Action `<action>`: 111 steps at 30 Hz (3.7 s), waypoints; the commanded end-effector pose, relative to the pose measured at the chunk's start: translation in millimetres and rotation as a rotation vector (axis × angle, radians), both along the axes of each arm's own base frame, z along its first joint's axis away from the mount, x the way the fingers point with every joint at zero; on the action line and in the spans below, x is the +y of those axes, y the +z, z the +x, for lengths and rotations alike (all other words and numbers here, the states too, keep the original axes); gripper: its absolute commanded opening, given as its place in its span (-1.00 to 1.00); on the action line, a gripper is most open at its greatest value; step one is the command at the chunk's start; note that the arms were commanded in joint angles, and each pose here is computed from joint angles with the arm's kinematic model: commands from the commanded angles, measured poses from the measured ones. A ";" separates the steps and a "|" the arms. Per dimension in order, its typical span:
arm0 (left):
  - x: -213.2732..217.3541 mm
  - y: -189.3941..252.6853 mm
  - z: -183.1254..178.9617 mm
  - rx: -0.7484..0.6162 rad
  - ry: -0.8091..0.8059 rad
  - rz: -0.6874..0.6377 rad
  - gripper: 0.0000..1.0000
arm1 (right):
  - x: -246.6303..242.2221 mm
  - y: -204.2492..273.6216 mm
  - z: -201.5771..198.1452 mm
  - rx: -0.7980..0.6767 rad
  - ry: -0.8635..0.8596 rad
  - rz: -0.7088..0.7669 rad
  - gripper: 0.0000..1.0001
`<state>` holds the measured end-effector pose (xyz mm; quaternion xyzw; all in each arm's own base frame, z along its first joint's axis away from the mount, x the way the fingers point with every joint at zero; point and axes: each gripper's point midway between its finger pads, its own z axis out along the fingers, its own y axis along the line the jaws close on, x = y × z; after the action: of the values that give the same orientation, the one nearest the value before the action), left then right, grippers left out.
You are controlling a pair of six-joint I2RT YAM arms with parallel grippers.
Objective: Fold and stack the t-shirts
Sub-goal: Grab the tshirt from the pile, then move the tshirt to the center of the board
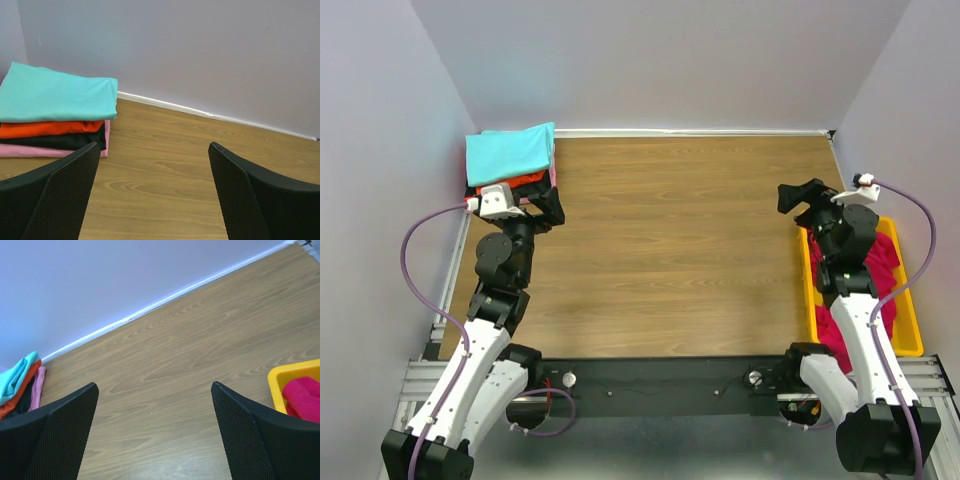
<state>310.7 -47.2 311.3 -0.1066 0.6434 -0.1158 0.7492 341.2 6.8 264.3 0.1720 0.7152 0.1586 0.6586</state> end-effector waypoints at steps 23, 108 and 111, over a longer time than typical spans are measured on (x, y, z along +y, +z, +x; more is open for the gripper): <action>2.8 0.5 0.4 -0.010 0.019 -0.031 0.97 | -99.9 -124.0 14.7 0.602 -0.498 -0.153 1.00; 22.1 -9.7 -1.3 0.035 0.124 -0.012 0.97 | 212.5 188.1 77.7 -0.212 0.590 0.012 -0.99; 25.5 -17.9 3.9 0.081 0.154 -0.012 0.97 | 156.1 109.7 108.9 -0.042 0.310 0.008 -0.98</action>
<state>310.5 -32.1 300.8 -0.1390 0.6494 -0.0853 0.7428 412.9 234.3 427.6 -0.0657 0.6803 0.4001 0.6106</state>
